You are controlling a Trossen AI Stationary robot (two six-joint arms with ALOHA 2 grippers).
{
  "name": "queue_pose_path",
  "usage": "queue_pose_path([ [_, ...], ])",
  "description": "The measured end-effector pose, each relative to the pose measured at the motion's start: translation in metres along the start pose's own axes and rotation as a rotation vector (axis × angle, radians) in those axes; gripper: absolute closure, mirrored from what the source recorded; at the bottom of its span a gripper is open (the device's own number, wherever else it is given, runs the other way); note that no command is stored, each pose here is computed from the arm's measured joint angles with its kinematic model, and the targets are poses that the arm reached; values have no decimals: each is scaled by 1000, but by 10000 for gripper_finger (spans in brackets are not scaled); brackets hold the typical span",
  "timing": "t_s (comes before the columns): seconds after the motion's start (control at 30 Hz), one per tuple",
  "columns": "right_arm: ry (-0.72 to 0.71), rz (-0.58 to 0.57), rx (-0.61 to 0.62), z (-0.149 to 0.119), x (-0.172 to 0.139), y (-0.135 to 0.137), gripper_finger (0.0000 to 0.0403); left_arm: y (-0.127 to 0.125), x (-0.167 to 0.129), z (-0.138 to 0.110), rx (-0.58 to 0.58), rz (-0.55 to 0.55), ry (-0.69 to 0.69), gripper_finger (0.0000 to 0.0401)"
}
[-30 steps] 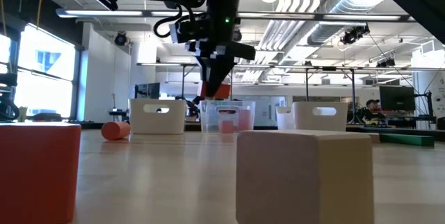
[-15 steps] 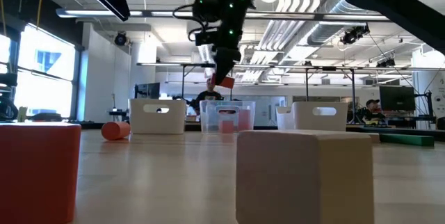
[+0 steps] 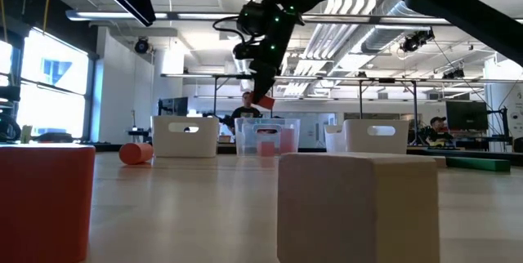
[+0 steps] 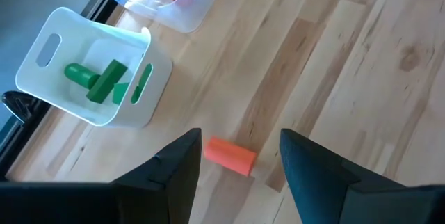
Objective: Sort & place blocks by color
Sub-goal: Put the orange block into the transparent bin
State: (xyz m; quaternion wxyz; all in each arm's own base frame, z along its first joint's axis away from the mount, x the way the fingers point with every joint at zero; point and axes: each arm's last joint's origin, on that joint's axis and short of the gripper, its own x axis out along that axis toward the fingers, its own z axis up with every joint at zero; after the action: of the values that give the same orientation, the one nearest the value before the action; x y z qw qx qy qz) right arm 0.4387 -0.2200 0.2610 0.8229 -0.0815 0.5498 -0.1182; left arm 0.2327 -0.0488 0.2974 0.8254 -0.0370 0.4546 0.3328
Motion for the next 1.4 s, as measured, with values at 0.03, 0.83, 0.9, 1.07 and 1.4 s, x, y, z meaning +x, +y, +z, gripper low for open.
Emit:
queue_pose_path([
  [0.03,4,2,1,0,0,0,371,1,1,0,5,0,3,217],
  [0.83,140,-82,4,-7,34,5,267,32,26,21,75,106,54,217],
  [0.9,153,-102,1,-8,34,4,254,36,28,22,76,117,61,217],
  [1.07,167,-113,32,-9,28,4,243,46,34,27,71,144,80,217],
  [1.4,157,-112,106,-10,-15,6,256,55,40,29,34,164,103,217],
])
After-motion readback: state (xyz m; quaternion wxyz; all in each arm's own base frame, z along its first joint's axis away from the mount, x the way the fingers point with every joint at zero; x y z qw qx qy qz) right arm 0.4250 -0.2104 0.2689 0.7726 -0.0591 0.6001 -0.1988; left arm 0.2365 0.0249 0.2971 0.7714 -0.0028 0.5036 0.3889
